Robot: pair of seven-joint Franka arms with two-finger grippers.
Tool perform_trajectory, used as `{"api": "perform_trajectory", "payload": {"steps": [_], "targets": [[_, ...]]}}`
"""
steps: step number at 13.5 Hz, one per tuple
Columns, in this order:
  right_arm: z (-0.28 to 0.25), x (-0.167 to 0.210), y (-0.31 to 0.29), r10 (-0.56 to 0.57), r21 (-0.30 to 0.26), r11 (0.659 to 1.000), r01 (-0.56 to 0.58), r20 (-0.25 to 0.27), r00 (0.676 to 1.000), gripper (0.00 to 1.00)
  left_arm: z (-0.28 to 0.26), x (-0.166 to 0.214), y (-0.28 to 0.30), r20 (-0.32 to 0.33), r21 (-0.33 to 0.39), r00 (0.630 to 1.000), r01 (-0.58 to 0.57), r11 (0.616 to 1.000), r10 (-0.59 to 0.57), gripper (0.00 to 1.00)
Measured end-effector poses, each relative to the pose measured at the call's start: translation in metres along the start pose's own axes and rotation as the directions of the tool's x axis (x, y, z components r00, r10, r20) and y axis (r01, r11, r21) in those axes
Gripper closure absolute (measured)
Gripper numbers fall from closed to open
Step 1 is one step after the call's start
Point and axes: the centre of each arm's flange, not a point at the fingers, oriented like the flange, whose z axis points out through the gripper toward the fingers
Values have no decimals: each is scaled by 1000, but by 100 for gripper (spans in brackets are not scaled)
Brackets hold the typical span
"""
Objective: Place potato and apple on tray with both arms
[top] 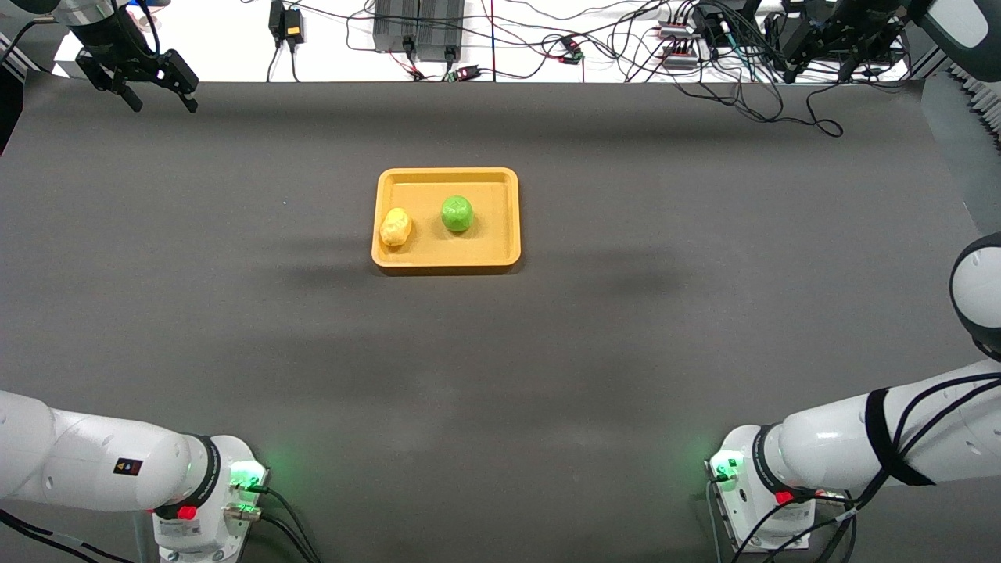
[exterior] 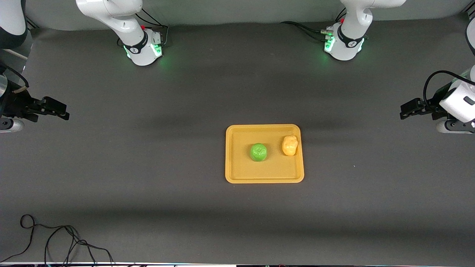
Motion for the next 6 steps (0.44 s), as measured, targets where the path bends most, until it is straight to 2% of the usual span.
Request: {"api": "perform_trajectory", "payload": {"steps": [6], "targets": [[2,-2,0,3,2,1000,-3,19,1000,0,0,0,0,0,0,1000,0,1000,0,0]]}}
